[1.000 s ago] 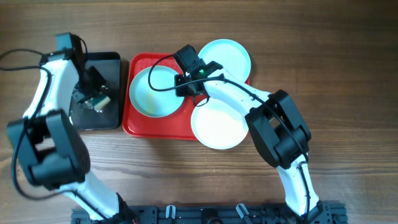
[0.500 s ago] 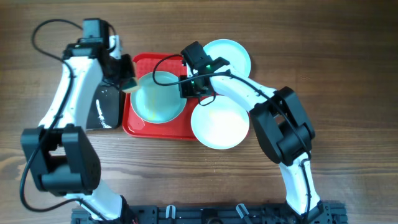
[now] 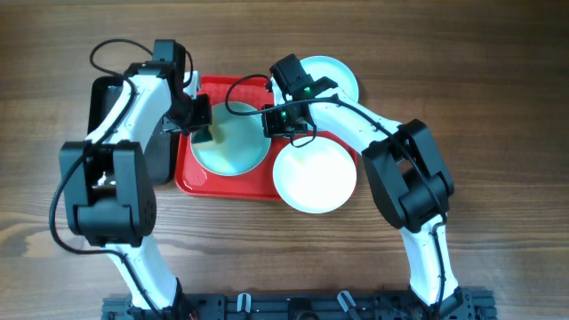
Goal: Clean dirty plates on tray and stack at the side
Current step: 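Scrub the held plate's surface with the sponge in the left gripper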
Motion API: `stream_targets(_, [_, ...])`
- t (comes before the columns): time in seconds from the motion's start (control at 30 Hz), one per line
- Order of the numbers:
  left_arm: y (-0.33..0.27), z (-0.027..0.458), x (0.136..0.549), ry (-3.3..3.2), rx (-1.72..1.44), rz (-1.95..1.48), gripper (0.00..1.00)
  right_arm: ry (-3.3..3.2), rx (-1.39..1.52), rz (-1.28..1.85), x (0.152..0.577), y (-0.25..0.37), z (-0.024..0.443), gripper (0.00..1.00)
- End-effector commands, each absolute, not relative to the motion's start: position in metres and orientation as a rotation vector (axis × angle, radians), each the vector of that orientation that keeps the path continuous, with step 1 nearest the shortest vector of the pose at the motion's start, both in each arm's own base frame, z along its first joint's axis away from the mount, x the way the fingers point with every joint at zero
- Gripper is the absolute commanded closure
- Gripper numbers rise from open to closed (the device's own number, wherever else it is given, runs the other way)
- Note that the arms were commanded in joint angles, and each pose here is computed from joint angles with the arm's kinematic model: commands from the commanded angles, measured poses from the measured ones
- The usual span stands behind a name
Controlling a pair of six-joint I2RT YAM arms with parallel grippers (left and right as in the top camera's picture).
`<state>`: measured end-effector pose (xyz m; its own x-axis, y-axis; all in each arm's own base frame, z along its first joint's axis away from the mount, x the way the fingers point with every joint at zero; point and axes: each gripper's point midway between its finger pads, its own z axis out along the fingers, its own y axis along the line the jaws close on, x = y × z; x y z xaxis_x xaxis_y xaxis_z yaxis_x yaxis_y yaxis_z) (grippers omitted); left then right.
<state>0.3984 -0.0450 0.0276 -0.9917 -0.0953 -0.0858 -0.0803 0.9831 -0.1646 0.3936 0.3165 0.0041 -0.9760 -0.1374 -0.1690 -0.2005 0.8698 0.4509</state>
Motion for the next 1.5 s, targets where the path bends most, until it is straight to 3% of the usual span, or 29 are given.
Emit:
stream_targets(0.0, [-0.067,0.011,0.386,3.084,-0.006,-0.311,0.96,2.933,-0.277,0.697,0.392,0.312,-0.013,0.96])
stream_targets(0.23, [-0.088,-0.016,0.354,3.155,-0.011,-0.319,0.96,2.930,-0.277,0.694,0.393,0.312,-0.013,0.96])
stream_targets(0.47, [-0.143,0.002,0.338,3.123,0.038,-0.863,0.96,2.930,-0.276,0.694,0.393,0.312,-0.013,0.96])
stream_targets(0.63, [-0.142,0.004,0.329,3.152,0.071,-0.879,0.96,2.931,-0.277,0.694,0.393,0.312,-0.013,0.96])
stream_targets(0.77, [-0.116,-0.006,0.323,3.224,0.067,-0.661,0.96,2.930,-0.277,0.694,0.393,0.312,-0.013,0.96])
stream_targets(1.03, [-0.015,-0.017,0.344,3.156,-0.402,0.230,0.96,2.930,-0.277,0.693,0.393,0.312,-0.013,0.96])
stream_targets(1.13, [-0.001,-0.010,0.355,3.084,-0.380,0.392,0.96,2.930,-0.274,0.687,0.393,0.311,-0.014,0.96])
stream_targets(1.27, [0.002,0.003,0.371,2.980,-0.401,0.523,0.96,2.928,-0.266,0.674,0.395,0.310,-0.014,0.96])
stream_targets(1.47, [-0.015,0.004,0.396,2.874,-0.427,0.451,0.96,2.932,-0.263,0.672,0.394,0.310,-0.014,0.96])
